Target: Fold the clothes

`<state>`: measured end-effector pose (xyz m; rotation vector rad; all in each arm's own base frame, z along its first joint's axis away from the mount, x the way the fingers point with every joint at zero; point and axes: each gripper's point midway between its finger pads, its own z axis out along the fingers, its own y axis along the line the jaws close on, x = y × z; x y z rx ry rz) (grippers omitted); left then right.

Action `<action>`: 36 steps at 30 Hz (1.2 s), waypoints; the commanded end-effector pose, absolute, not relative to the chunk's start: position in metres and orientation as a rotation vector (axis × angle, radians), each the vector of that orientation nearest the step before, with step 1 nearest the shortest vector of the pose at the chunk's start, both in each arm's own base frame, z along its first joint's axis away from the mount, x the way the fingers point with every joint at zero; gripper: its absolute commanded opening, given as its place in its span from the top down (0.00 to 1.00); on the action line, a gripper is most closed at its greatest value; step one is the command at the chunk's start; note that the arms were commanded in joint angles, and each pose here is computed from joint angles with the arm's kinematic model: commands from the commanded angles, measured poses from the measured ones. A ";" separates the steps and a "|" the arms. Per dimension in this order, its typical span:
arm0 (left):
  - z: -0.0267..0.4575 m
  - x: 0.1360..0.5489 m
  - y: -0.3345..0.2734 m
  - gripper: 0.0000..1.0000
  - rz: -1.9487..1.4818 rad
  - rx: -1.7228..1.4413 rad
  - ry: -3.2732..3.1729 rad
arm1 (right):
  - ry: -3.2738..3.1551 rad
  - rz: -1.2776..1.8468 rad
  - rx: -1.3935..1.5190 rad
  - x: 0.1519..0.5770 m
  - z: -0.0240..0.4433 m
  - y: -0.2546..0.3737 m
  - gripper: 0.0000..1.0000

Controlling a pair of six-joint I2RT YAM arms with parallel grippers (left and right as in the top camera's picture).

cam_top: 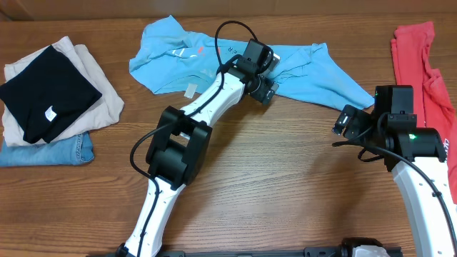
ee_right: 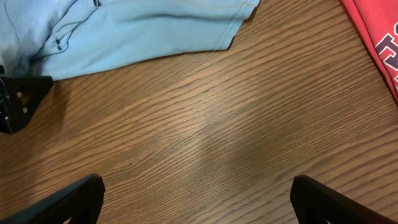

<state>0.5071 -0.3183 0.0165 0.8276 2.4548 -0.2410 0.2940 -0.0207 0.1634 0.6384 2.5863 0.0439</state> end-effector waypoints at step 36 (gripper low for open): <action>0.031 0.520 -0.341 0.62 -0.250 0.872 2.321 | 2.551 0.055 0.641 0.298 0.173 -0.021 0.00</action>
